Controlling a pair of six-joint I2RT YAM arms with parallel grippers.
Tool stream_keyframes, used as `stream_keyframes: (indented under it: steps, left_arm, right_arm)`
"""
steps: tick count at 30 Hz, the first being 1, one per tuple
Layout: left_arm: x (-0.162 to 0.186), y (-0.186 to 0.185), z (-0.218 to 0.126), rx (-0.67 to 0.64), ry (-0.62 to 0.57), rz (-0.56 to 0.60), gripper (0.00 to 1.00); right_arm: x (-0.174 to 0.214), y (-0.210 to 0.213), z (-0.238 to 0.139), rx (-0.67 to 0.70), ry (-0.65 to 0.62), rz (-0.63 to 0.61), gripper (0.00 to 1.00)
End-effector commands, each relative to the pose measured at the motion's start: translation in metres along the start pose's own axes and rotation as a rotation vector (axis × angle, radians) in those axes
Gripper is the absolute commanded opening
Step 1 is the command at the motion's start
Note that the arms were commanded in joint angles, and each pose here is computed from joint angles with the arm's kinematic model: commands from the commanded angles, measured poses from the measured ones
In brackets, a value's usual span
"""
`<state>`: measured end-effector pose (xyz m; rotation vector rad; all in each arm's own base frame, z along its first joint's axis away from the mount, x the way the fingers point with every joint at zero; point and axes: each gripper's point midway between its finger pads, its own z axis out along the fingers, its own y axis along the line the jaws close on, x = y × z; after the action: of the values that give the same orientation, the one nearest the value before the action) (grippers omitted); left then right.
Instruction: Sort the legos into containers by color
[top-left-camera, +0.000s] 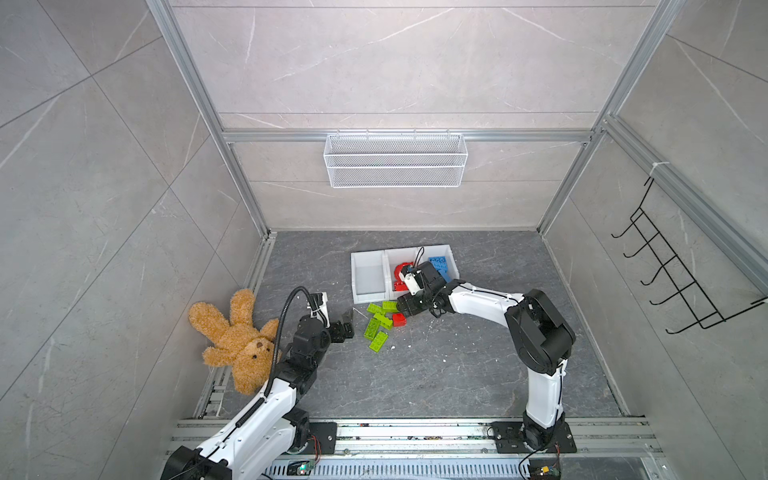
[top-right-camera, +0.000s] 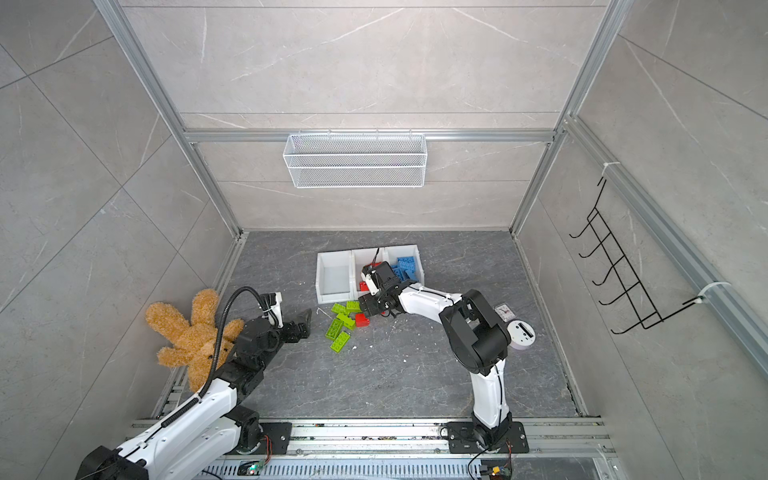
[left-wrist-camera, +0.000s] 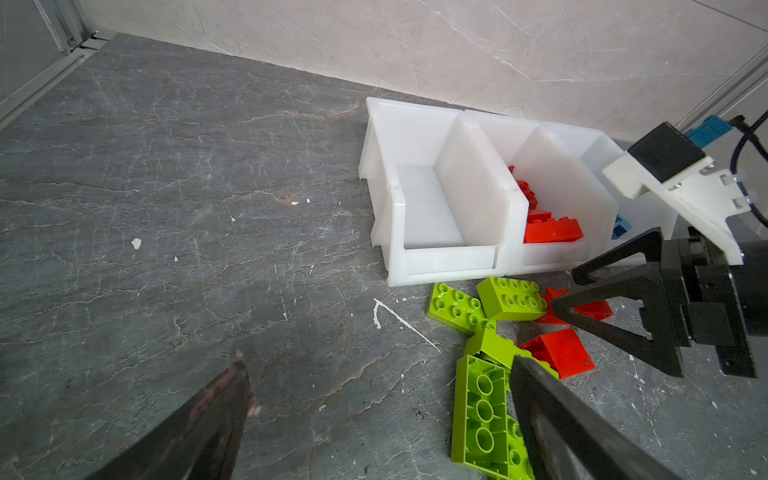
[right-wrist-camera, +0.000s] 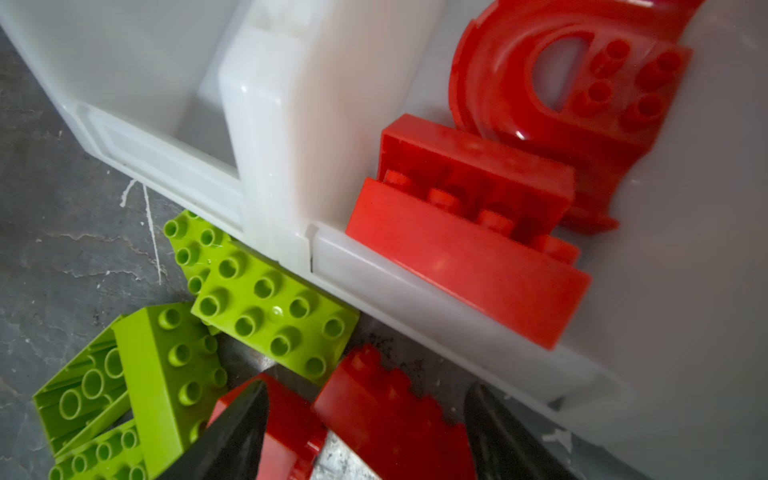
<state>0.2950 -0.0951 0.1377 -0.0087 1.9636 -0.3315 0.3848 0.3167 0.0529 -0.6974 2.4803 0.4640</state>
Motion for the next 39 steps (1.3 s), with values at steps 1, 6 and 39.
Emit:
stream_keyframes:
  steps: [1, 6, 39]
  left_arm:
    - [-0.022, -0.003, -0.002, 0.002, -0.060, 0.015, 0.99]
    - [-0.022, -0.004, -0.001, 0.003, -0.051, 0.019, 0.99]
    - [-0.021, -0.006, -0.001, 0.020, -0.054, 0.010, 0.99]
  right_arm:
    - [-0.007, 0.005, 0.010, -0.045, 0.023, -0.036, 0.77]
    - [0.012, 0.017, 0.017, -0.125, 0.090, -0.014, 0.77]
    - [0.074, 0.008, -0.031, 0.191, 0.131, -0.058, 0.55]
